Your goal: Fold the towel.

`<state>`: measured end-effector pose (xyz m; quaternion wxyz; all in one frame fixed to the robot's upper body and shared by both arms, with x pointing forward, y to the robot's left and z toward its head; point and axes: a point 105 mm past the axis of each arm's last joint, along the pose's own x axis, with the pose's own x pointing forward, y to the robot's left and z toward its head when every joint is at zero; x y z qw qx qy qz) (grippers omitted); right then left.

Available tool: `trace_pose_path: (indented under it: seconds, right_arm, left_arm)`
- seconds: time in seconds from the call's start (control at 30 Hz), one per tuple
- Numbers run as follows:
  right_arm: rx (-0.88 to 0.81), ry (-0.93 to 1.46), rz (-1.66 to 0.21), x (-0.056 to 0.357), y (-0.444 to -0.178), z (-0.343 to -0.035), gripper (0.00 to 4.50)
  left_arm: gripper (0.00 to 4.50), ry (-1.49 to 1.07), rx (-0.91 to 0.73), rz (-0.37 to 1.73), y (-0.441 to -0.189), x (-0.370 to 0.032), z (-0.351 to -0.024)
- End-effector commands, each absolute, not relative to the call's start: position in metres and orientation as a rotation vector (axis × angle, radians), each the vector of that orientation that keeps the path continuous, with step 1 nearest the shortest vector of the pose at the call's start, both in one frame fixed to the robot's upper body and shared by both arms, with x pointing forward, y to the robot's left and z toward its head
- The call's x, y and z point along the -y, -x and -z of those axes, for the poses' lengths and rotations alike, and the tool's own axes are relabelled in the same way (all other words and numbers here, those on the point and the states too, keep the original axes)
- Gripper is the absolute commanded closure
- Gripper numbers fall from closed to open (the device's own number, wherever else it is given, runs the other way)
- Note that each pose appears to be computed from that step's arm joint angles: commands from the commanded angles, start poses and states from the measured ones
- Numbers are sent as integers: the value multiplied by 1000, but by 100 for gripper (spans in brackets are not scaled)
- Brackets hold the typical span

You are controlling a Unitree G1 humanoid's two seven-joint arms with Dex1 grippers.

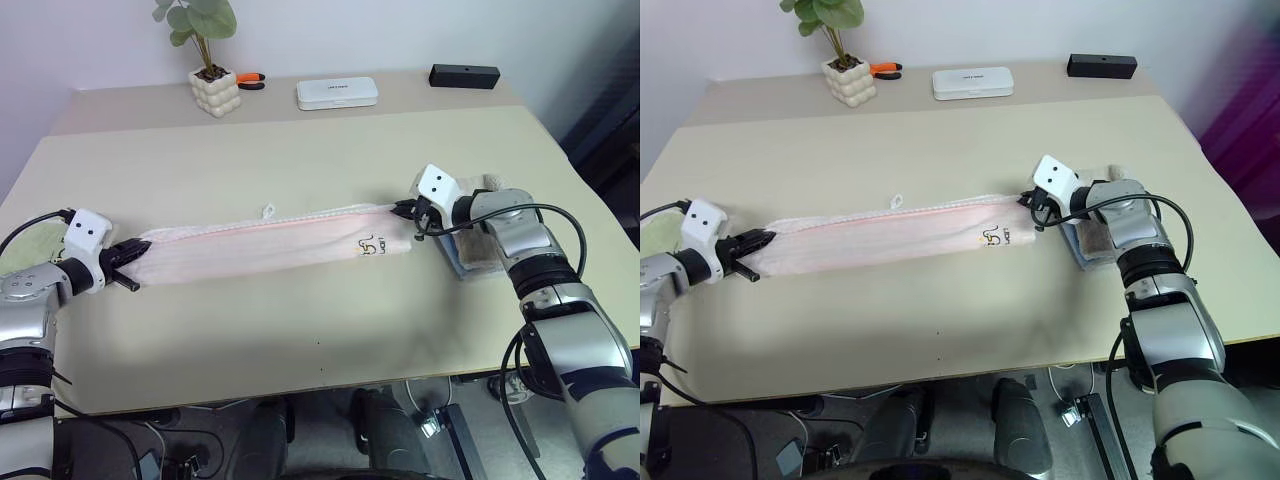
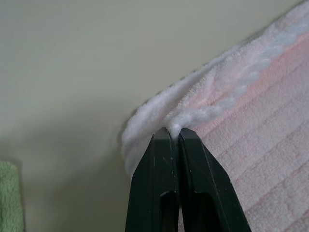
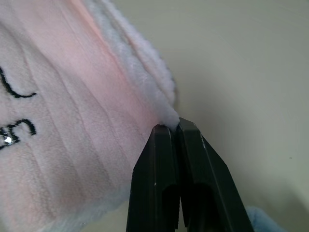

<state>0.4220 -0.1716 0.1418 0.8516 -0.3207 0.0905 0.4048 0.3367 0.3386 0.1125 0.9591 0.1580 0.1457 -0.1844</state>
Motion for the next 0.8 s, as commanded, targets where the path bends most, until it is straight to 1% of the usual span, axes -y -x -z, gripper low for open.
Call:
trace_pose_path:
  seconds: [0.03, 0.07, 0.1, 0.17, 0.2, 0.23, 0.27, 0.4, 0.47, 0.53, 0.57, 0.6, 0.7, 0.73, 0.8]
  right_arm:
    - [-132, 675, -791, 177, -431, -161, 392]
    - [-132, 670, -789, 176, -432, -162, 359]
    - [-130, 666, -793, 176, -432, -162, 318]
    - [-104, 678, -772, 178, -433, -167, 215]
    - [-84, 687, -751, 180, -435, -172, 172]
    - [-66, 695, -725, 183, -436, -177, 115]
    - [-50, 703, -704, 186, -436, -181, 74]
    - [19, 714, -630, 200, -433, -202, 74]
    - [33, 652, -602, 208, -426, -211, 74]
    - [20, 547, -623, 210, -409, -214, 15]
    - [10, 486, -650, 207, -396, -213, 2]
    - [-5, 439, -674, 203, -383, -211, 2]
    - [-98, 236, -749, 184, -343, -194, 2]
    - [-139, 148, -772, 177, -329, -185, 2]
    - [-209, 19, -779, 167, -310, -172, 2]
  left_arm:
    - [389, -310, -301, 348, -335, -347, -117]
    - [357, -310, -305, 344, -335, -348, -116]
    - [311, -309, -307, 342, -334, -348, -116]
    - [208, -336, -298, 322, -334, -351, -117]
    - [164, -344, -283, 297, -335, -354, -120]
    - [106, -325, -257, 269, -336, -356, -125]
    - [67, -288, -219, 246, -338, -358, -132]
    - [67, -145, -58, 211, -339, -355, -162]
    - [67, -98, 1, 211, -333, -352, -173]
    - [59, -96, 51, 203, -323, -352, -181]
    - [59, -120, 54, 204, -318, -349, -182]
    - [59, -151, 52, 211, -313, -345, -182]
    - [59, -279, 2, 316, -301, -311, -170]
    - [59, -296, -8, 390, -298, -288, -165]
    - [59, -331, -23, 548, -290, -242, -155]
